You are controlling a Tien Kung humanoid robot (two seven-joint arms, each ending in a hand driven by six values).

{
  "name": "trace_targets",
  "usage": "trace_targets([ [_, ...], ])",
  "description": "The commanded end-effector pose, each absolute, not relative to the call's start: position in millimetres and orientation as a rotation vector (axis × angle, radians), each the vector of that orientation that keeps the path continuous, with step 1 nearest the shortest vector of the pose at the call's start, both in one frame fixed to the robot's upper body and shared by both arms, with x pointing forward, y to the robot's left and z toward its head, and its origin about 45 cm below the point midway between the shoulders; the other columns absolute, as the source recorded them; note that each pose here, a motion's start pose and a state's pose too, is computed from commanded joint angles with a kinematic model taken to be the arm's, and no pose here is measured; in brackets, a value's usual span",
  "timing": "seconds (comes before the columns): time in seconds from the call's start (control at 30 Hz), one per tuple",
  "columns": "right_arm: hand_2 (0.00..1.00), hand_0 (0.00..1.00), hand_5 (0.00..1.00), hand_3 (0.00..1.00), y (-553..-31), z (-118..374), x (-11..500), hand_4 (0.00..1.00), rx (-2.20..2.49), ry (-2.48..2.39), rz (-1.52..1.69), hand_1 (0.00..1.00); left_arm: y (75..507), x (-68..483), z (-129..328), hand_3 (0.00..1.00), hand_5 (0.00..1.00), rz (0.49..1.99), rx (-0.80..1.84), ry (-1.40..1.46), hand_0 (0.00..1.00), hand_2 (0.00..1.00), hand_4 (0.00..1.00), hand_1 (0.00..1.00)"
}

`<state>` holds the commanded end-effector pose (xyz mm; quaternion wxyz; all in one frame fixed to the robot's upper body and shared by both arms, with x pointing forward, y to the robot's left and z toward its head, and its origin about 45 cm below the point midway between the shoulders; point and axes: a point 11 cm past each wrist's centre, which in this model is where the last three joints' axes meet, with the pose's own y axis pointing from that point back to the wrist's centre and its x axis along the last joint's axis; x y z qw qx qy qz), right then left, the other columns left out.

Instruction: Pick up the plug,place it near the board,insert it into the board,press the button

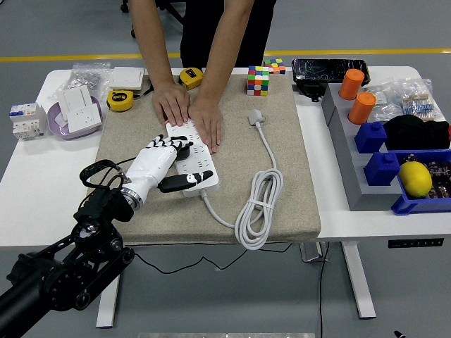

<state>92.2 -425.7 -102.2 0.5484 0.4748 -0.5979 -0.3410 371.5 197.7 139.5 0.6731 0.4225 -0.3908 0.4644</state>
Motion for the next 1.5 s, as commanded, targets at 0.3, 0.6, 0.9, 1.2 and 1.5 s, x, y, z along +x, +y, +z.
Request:
trace_targets([
  [0.3,0.741,0.822,0.924,0.775,-425.3,-102.6,91.2,0.998,1.125,-1.413,-0.808,0.733,198.4,372.7,142.3,0.883,0.998,1.049,0.948,-0.890,0.998,0.894,0.998,0.981],
  [0.6,0.741,0.822,0.922,0.775,-425.8,-102.5,90.7,0.998,1.123,-1.413,-0.809,0.733,188.7,372.0,161.9,0.880,0.998,1.061,0.879,-0.929,0.998,0.891,0.998,0.980],
  [0.9,0.741,0.823,0.923,0.775,-426.1,-102.2,91.7,0.998,1.124,-1.415,-0.807,0.733,157.3,349.8,203.4,0.856,0.998,1.078,0.709,-0.945,0.998,0.881,0.998,0.956],
  [1.2,0.741,0.824,0.923,0.775,-426.6,-102.1,91.1,0.998,1.121,-1.416,-0.809,0.733,154.5,332.8,192.3,0.821,0.635,1.025,0.886,-0.906,0.606,0.610,0.906,0.618],
  [1.5,0.740,0.821,0.923,0.775,-425.8,-101.8,93.9,0.998,1.126,-1.422,-0.807,0.733,162.7,334.6,177.0,0.833,0.214,0.970,1.020,-0.854,0.169,0.146,0.554,0.048],
])
